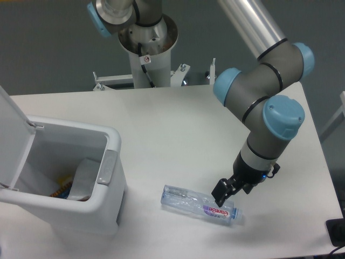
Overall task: Place the trash in the trash can
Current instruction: 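Move the gripper back and lower it onto the clear water bottle, then close the gripper on the bottle and rotate it on the table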
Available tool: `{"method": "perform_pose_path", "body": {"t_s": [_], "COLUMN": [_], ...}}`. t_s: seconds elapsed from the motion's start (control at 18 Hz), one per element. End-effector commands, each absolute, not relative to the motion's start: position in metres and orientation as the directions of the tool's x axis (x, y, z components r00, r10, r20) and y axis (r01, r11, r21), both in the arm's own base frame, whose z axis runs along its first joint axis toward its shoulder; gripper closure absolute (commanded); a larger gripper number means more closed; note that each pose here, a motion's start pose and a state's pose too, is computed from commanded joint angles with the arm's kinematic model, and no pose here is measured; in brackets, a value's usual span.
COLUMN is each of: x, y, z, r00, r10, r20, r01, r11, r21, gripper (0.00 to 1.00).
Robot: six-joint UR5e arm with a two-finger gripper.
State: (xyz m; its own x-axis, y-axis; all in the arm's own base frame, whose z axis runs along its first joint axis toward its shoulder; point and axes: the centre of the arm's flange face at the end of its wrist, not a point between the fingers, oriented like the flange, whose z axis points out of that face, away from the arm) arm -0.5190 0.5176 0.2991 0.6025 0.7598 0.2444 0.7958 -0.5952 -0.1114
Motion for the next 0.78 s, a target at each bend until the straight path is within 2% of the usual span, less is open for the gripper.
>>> {"method": "perform_pose_path", "body": {"t_s": [0.22, 0.44, 0.56, 0.67, 0.78], "x": [-0.521, -0.53, -0.527, -0.525, -0.517], "y": [0.519, 0.527, 0.537, 0.542, 0.545], "z": [0.287, 0.261, 0.247, 0.232, 0.225], "r00": [0.542, 0.457, 0.45, 0.381, 0.339], "r10": [0.807, 0.867, 0.874, 0.907, 0.925], "r20": [0.233, 0.198, 0.183, 0.18, 0.174], "r01": [0.838, 0.888, 0.89, 0.921, 0.936], "r11": [-0.54, -0.459, -0.455, -0.39, -0.351], "r21": [-0.079, -0.034, -0.016, 0.017, 0.04], "gripper": [0.0, 0.0, 0.0, 0.0, 0.0]}}
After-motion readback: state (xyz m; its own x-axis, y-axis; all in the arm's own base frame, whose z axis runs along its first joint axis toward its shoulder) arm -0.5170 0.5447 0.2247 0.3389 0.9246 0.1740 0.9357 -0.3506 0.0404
